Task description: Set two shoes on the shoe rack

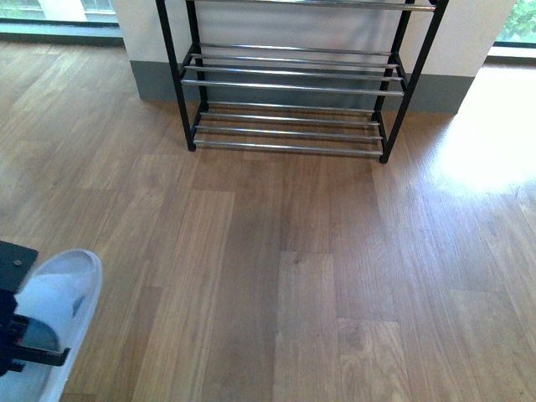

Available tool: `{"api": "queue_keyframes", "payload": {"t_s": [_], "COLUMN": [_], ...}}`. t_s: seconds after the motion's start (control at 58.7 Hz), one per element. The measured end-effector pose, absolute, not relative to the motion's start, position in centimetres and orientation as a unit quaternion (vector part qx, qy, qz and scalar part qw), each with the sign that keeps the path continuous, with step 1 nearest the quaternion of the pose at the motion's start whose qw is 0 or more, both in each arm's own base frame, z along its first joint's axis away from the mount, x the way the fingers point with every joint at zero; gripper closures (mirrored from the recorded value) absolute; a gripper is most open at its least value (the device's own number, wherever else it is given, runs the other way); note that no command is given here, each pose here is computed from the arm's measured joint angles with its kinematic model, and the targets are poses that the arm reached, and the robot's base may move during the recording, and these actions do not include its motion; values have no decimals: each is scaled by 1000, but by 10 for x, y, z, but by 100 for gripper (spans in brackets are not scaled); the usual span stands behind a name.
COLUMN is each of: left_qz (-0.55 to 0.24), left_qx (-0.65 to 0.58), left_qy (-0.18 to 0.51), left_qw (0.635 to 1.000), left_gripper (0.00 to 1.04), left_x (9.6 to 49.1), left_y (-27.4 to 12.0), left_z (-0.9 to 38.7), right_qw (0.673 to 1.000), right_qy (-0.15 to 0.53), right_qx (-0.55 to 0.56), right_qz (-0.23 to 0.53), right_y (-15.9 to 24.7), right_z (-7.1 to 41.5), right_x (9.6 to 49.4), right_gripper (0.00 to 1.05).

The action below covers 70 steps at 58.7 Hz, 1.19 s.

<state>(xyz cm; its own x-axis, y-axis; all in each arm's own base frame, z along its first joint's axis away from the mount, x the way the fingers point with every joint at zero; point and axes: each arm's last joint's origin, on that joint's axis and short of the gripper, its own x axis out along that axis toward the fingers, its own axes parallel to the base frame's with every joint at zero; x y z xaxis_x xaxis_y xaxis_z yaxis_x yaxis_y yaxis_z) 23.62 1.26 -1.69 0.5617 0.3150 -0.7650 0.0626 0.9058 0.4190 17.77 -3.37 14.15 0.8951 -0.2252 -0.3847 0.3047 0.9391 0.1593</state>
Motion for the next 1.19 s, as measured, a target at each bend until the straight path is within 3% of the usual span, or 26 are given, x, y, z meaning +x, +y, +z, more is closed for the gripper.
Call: {"api": "queue_keyframes", "payload": {"t_s": [0.17,0.324,0.426,0.63,1.192], "left_qz": [74,78,79,84,87], "left_qx": [198,174,154,116,106], "left_qy": [432,350,322,291,282], "left_qw": [877,917,931,946,950], "left_gripper": [103,103,103,103,103], "left_x": [212,182,163,131,130], "left_y": [6,4,4,5,5], "left_z": [46,124,144,159,161], "right_qw": [967,967,967,967,967], "right_qy": [184,184,184,184,183], "right_qx": [108,108,108,108,109], "right_qz": [-137,-137,-137,-137,-139], "right_y": [-34,-34,-34,-34,-34], "right_z": [142,142,142,142,142], "right_x": [178,178,178,178,178], "right_gripper": [103,103,103,103,103]}}
